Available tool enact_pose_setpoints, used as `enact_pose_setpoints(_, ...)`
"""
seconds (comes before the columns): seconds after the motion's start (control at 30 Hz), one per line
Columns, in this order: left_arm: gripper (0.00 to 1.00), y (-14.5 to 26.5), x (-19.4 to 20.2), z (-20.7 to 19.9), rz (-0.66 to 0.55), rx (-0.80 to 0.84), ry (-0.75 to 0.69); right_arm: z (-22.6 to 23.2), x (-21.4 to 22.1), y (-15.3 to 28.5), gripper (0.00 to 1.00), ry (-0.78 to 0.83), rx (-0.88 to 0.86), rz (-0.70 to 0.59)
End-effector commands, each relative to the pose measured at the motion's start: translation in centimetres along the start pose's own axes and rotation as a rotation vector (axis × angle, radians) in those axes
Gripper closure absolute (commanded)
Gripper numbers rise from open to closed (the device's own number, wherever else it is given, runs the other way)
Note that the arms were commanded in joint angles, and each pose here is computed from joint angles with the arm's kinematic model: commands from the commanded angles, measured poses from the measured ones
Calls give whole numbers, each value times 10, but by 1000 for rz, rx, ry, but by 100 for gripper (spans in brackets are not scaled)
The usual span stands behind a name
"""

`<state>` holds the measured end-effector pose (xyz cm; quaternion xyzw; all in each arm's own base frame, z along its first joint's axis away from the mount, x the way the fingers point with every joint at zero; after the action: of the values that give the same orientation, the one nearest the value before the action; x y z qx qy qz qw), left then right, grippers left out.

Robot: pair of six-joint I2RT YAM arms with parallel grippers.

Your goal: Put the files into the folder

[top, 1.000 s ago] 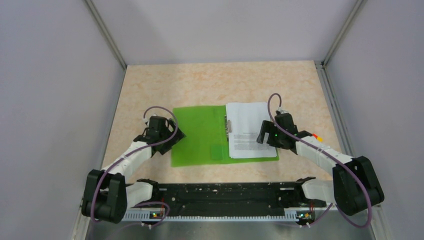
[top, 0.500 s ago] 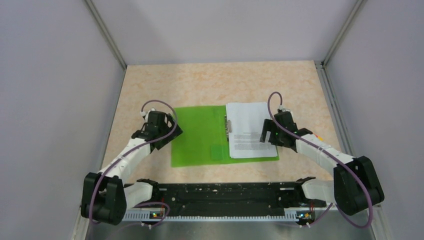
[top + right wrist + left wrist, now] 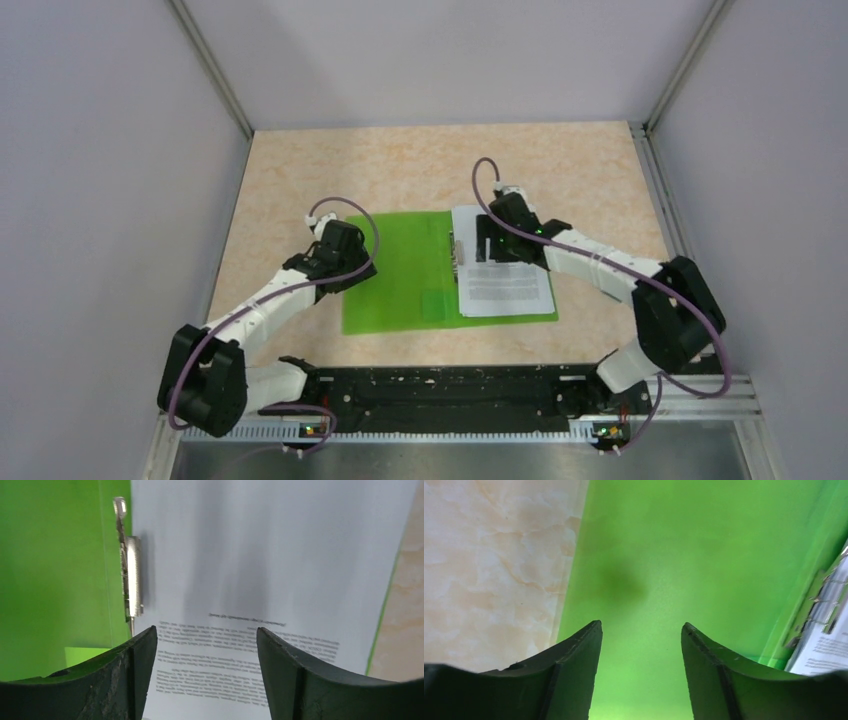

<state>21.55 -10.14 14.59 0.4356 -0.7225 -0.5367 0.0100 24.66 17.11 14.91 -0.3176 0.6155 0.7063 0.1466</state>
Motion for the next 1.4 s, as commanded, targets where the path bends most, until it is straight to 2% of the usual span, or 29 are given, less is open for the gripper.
enact_pose_setpoints(0.0, 43, -12, 14, 1, 29, 13, 47, 38, -32, -11, 30, 56, -28, -55)
enact_pose_setpoints(0.1, 55, -18, 20, 5, 38, 7, 69, 51, -41, -23, 38, 85, -32, -42)
enact_pose_setpoints(0.17, 59, -20, 23, 8, 36, -10, 85, 56, -45, -29, 42, 101, -34, -31)
enact_pose_setpoints(0.33, 69, -27, 32, 16, 29, -39, 138, 71, -48, -38, 48, 144, -31, -15)
enact_pose_setpoints(0.7, 100, -39, 50, 30, 36, -99, 210, 81, -41, -47, 63, 184, -5, 19)
enact_pose_setpoints(1.37, 100, -41, 52, 34, 34, -150, 236, 91, -24, -51, 86, 210, -29, 70)
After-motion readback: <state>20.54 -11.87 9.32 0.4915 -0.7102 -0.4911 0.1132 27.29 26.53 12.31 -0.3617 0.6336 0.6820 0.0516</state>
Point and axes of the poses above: each gripper's point midway between its finger pads, its own y axis back along the fingers, its own z axis along the line the jaws close on, x = y × z, the point moved 9 cm from there along y, back along the fingers, and after that the axes turned 13 degrees about y, right-handed, at the moved point
